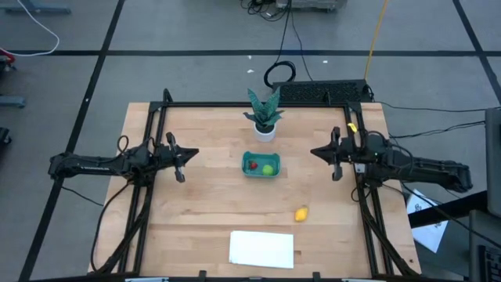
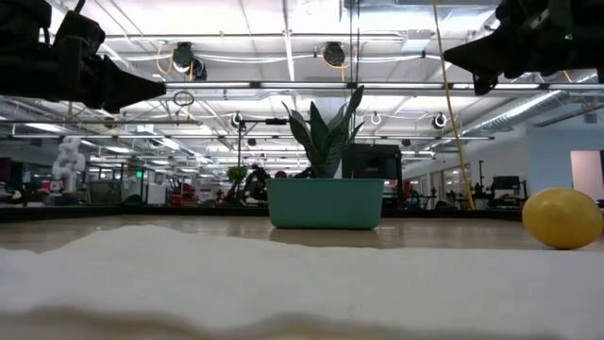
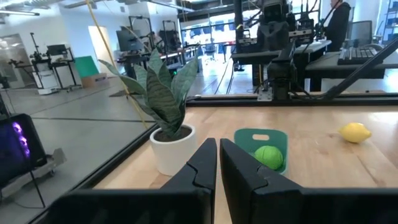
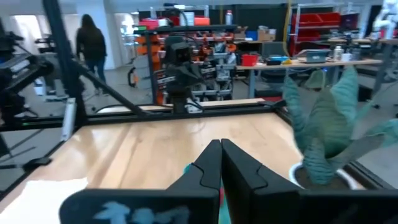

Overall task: Pick and placing Produce into tupperware
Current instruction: Put the yellow lemon into the green bin

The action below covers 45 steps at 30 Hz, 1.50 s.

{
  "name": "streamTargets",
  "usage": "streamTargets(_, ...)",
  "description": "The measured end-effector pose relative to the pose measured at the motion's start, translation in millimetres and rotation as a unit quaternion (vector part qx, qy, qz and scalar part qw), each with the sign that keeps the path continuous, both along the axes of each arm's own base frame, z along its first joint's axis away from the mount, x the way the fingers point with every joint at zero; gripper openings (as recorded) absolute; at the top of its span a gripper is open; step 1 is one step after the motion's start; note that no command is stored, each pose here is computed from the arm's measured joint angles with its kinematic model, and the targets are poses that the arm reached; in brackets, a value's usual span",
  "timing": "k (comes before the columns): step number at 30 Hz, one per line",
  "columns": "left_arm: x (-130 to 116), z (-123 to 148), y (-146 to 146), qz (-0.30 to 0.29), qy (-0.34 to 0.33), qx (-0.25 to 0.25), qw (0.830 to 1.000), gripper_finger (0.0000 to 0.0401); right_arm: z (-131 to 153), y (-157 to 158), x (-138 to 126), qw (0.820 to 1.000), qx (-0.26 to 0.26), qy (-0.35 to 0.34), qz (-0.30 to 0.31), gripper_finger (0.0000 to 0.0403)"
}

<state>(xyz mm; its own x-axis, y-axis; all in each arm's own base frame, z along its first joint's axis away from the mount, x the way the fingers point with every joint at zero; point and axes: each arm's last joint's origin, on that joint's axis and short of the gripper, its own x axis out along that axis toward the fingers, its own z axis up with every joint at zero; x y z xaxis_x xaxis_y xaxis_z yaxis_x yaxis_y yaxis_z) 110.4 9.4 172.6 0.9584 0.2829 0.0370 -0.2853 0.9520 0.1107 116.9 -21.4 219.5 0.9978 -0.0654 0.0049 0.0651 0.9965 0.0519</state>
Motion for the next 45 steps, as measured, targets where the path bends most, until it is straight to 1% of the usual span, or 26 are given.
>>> streamTargets(10, 0.1, -0.8, -0.2, -0.004, 0.004, 0.0, 1.0, 0.0026, -16.9, 9.8, -5.9, 0.999, -0.007, -0.007, 0.039, 0.0)
streamTargets(24, 0.1, -2.1, -0.3, -0.005, 0.011, 0.0, 1.0, 0.0026, -18.1, 10.0, -7.0, 0.999, -0.012, -0.007, 0.04, 0.0)
streamTargets(26, 0.1, -2.1, -0.3, -0.005, 0.011, 0.0, 1.0, 0.0026, -17.3, 10.1, -7.0, 0.999, -0.02, -0.012, 0.04, 0.0)
streamTargets(30, 0.1, -2.1, -0.3, -0.005, 0.012, 0.002, 1.0, 0.0026, -9.8, 11.3, -4.6, 0.997, -0.028, -0.046, 0.046, 0.0)
streamTargets(32, 0.2, -2.1, -0.3, -0.005, 0.012, 0.003, 1.0, 0.0026, -2.8, 11.7, -2.7, 0.997, -0.027, -0.05, 0.052, 0.0)
streamTargets(35, 0.2, -2.1, -0.3, -0.005, 0.012, 0.003, 1.0, 0.0026, 9.1, 12.6, 1.2, 0.996, -0.024, -0.036, 0.076, 0.0)
streamTargets(45, 0.2, -2.1, -0.3, -0.005, 0.012, 0.003, 1.0, 0.0026, 38.0, 10.5, 24.2, 0.996, 0.009, 0.022, 0.09, 0.0)
